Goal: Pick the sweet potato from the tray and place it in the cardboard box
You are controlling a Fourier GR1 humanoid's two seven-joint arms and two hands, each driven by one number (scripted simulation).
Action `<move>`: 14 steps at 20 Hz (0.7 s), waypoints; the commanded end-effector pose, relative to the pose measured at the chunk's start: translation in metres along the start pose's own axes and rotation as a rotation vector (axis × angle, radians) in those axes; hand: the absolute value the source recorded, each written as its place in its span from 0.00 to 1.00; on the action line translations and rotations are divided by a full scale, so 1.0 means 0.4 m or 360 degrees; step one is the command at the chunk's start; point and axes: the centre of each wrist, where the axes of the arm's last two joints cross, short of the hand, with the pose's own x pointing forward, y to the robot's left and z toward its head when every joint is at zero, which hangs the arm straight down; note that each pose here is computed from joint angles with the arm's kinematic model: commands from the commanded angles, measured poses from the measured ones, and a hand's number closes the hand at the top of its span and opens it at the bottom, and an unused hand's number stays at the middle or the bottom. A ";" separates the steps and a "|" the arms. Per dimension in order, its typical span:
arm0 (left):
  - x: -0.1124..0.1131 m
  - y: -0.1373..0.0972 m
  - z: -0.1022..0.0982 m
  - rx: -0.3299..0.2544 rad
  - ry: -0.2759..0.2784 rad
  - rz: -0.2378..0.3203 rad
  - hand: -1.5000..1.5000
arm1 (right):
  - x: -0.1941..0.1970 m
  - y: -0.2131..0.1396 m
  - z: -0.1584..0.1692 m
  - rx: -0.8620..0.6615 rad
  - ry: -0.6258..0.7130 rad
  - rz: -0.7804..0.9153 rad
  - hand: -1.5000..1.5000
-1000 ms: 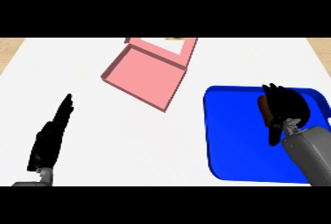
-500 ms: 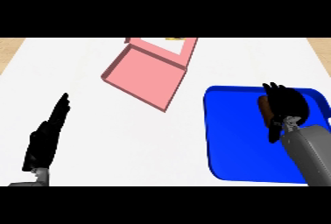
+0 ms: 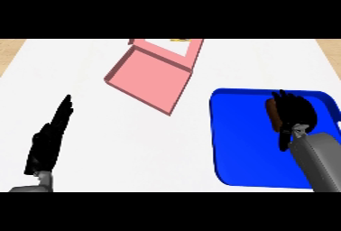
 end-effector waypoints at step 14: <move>-0.011 -0.012 -0.016 0.0003 -0.0016 -0.0007 0.50 | 0.002 -0.032 -0.066 -0.0412 -0.0352 0.0043 1.00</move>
